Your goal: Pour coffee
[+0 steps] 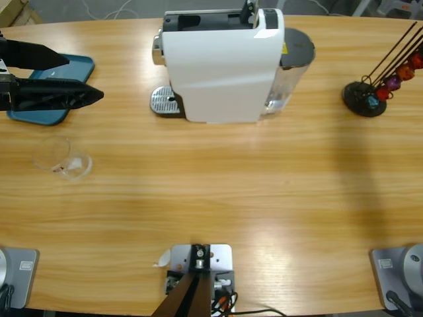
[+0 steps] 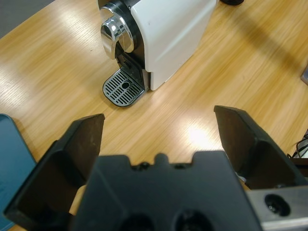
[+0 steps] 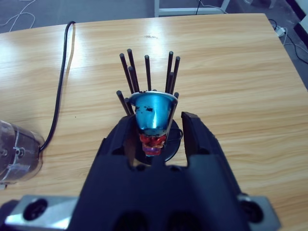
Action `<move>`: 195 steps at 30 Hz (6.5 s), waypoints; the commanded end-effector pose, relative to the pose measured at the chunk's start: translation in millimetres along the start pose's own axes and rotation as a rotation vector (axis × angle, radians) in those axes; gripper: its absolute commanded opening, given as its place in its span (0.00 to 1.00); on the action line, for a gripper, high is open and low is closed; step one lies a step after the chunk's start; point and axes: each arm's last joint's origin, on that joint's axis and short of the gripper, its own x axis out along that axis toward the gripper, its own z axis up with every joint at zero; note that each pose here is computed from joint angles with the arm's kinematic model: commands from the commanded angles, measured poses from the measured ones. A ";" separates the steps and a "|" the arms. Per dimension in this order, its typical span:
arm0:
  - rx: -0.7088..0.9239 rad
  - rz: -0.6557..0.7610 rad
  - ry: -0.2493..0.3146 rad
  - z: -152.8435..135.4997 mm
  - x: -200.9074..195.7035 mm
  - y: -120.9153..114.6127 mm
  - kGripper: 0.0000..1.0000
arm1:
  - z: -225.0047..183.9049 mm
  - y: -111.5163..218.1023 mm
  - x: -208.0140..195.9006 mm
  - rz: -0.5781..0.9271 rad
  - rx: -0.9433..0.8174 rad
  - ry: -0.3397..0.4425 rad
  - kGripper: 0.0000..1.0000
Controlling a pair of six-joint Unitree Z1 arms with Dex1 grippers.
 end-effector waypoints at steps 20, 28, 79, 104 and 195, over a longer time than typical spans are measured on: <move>-0.001 -0.013 0.080 -16.4 13.6 -3.4 0.98 | 2.9 -2.4 -0.4 -0.013 0.012 -0.020 0.22; -0.003 -0.015 0.090 -20.8 13.8 -3.7 0.98 | 12.8 -3.5 -9.8 -0.018 0.015 -0.036 0.22; 0.084 0.056 0.066 -44.0 -47.3 0.0 0.98 | 98.6 288.0 -16.1 1.094 -1.099 -0.197 0.22; 0.083 0.058 0.082 -39.8 -40.5 0.9 0.98 | 95.8 270.3 41.5 0.967 -1.150 -0.135 0.22; -0.418 0.249 0.054 -131.0 -75.9 11.6 0.99 | 35.5 158.2 -137.9 0.707 -0.394 -0.076 0.00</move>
